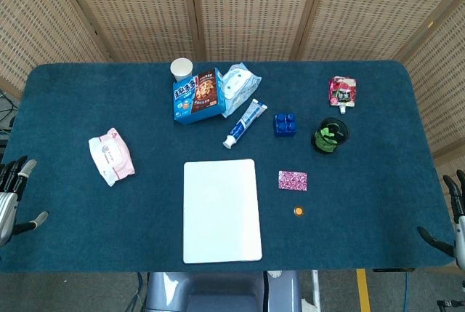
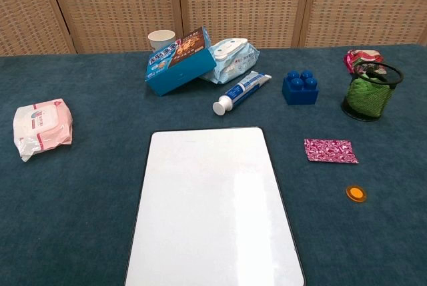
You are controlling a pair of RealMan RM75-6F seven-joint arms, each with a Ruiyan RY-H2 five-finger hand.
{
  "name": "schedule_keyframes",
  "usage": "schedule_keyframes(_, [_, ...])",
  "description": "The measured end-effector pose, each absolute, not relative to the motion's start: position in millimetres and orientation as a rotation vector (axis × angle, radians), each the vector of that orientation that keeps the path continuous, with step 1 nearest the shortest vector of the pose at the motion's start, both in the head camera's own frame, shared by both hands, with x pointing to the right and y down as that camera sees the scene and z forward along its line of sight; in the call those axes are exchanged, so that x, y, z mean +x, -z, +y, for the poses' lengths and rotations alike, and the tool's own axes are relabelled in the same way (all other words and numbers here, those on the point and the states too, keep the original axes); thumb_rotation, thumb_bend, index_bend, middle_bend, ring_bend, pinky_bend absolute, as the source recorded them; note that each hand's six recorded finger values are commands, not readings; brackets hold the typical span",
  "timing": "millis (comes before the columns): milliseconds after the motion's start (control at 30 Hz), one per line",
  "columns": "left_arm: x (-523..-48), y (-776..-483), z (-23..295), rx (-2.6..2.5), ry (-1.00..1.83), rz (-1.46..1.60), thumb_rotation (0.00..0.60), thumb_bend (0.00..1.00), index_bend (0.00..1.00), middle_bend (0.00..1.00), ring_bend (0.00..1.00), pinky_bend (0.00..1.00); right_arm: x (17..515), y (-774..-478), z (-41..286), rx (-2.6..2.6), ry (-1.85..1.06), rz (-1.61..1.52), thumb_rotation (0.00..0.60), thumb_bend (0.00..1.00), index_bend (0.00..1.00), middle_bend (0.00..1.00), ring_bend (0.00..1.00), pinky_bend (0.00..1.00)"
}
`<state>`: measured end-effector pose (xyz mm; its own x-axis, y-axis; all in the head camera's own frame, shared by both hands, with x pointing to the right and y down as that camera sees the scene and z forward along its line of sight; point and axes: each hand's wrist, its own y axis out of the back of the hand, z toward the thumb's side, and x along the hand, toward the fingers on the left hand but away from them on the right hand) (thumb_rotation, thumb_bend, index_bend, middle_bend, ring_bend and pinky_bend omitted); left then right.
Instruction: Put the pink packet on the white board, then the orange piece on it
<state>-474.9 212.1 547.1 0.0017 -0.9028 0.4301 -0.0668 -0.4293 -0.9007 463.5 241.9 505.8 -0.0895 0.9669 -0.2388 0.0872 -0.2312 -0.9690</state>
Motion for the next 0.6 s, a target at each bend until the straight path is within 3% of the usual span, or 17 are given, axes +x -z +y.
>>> schedule_keyframes(333, [-473.3, -542.3, 215.1, -1.571, 1.473, 1.04, 0.6, 0.0, 0.0, 0.0, 0.0, 0.0, 451.7, -515.3, 240.2, -1.479, -1.403, -1.169, 0.6, 0.0, 0.0, 0.0, 0.0, 0.0])
schedule_keyframes(600, [-470.9, -545.6, 211.5, -1.557, 1.457, 1.036, 0.6, 0.0, 0.0, 0.0, 0.0, 0.0, 399.8, -542.1, 200.8, -1.651, -1.328, -0.964, 0.6, 0.0, 0.09, 0.0, 0.0, 0.0])
